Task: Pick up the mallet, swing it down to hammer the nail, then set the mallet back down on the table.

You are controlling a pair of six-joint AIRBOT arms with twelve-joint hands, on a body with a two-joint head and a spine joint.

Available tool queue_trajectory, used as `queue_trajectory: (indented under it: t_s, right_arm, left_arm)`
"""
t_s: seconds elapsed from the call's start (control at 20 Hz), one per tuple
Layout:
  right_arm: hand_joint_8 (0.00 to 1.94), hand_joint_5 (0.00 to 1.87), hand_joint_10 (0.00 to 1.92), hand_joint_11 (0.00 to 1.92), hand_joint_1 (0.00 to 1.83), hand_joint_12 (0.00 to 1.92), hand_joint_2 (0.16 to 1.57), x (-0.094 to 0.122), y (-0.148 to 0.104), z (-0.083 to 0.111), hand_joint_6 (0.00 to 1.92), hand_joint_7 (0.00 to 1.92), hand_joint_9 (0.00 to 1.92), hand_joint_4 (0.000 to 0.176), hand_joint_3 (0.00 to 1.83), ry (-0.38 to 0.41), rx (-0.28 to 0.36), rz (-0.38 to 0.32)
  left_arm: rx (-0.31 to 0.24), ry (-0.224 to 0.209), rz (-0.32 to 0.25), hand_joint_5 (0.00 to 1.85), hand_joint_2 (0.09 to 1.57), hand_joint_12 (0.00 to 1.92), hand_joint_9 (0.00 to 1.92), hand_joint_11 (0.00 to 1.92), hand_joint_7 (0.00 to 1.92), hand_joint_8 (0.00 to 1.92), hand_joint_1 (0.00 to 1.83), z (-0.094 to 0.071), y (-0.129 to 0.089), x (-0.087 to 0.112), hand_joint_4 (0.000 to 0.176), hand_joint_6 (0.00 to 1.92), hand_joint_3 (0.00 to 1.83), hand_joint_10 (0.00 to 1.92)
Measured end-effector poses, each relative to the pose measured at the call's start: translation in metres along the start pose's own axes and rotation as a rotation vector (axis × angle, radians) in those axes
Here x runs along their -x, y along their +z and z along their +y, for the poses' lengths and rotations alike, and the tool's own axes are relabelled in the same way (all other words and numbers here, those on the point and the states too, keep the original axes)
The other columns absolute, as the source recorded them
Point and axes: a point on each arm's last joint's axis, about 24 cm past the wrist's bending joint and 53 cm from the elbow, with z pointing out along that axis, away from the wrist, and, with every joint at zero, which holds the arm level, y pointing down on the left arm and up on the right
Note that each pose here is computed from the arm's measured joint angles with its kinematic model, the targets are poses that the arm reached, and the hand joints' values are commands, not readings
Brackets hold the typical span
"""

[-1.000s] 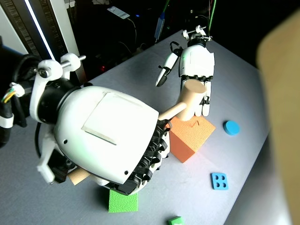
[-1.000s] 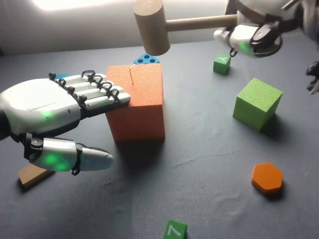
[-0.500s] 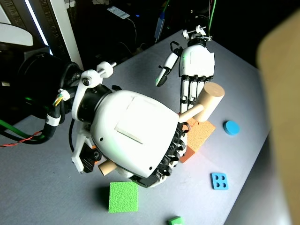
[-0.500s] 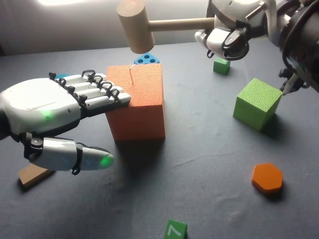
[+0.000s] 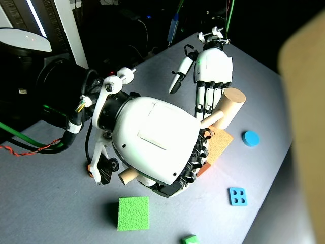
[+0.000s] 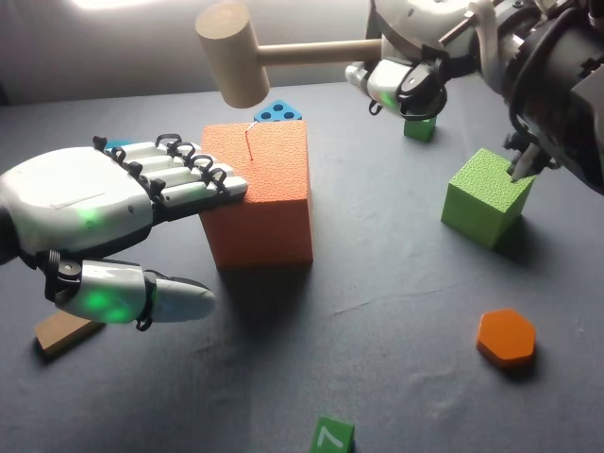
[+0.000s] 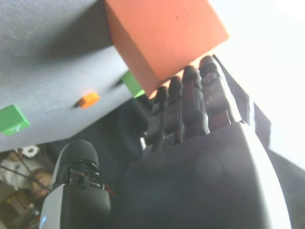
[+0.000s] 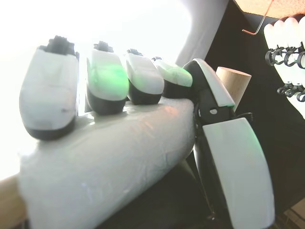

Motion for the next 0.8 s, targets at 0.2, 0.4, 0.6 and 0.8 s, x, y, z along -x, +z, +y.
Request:
queue_trajectory:
  t_s: [0.2, 0.4, 0.6, 0.8]
  right_arm:
    - [1.94, 1.19, 1.92, 1.74, 0.64, 1.92, 1.52, -0.003, 0.003, 0.004, 1.92, 1.44, 1.57, 0.064, 0.00, -0.002, 0.010, 0.004]
    - [1.94, 1.17, 1.92, 1.75, 0.63, 1.92, 1.51, -0.017, 0.006, -0.015, 1.92, 1.44, 1.57, 0.078, 0.00, -0.022, -0.019, 0.021]
    - [1.94, 1.15, 1.92, 1.74, 0.62, 1.92, 1.52, -0.063, -0.007, -0.049, 1.92, 1.43, 1.56, 0.089, 0.00, -0.027, -0.071, 0.129]
    - [1.94, 1.15, 1.92, 1.73, 0.63, 1.92, 1.52, -0.040, -0.003, -0.046, 1.92, 1.41, 1.55, 0.095, 0.00, -0.025, -0.060, 0.093]
  left_arm:
    - [0.001, 0.001, 0.002, 0.12, 1.18, 0.05, 0.08, 0.05, 0.11, 0.00, 0.00, 0.000, 0.000, 0.000, 0.000, 0.00, 0.00, 0.00]
    - [0.003, 0.001, 0.003, 0.11, 1.18, 0.05, 0.08, 0.04, 0.10, 0.00, 0.00, 0.001, 0.000, -0.001, 0.000, 0.00, 0.00, 0.00]
    - [0.004, 0.001, 0.003, 0.15, 1.18, 0.06, 0.10, 0.05, 0.13, 0.01, 0.00, 0.001, 0.000, -0.001, 0.000, 0.01, 0.00, 0.01]
    - [0.000, 0.000, 0.000, 0.15, 1.18, 0.07, 0.09, 0.04, 0.13, 0.00, 0.00, 0.000, 0.000, 0.000, 0.000, 0.01, 0.00, 0.00]
